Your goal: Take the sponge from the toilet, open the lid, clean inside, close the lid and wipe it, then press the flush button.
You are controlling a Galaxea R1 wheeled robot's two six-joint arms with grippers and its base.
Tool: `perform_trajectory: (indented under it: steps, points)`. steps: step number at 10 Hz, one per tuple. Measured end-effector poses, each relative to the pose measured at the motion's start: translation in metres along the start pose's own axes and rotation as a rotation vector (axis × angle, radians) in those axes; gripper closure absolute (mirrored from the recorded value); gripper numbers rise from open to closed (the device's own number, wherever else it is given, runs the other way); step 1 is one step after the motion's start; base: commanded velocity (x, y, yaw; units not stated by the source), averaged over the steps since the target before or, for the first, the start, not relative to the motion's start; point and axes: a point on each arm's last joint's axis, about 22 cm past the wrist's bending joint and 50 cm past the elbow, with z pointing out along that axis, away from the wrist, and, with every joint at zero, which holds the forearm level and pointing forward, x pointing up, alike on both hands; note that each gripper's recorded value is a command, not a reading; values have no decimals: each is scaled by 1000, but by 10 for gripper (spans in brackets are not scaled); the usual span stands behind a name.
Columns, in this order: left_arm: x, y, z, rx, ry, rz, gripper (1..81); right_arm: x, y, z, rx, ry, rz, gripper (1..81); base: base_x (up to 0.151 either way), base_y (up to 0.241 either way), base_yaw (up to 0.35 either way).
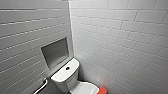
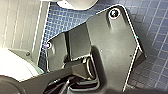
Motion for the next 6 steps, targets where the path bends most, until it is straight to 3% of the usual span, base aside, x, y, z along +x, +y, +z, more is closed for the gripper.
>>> perform_trajectory:
  steps: [2,6]
  points:
    - [-9,0,0,0,-31,-11,10,9,-3,-6,13,39,45,10,0,0,0]
    - [-24,-13,0,26,-106,-40,10,109,32,-20,-36,133,59,10,0,0,0]
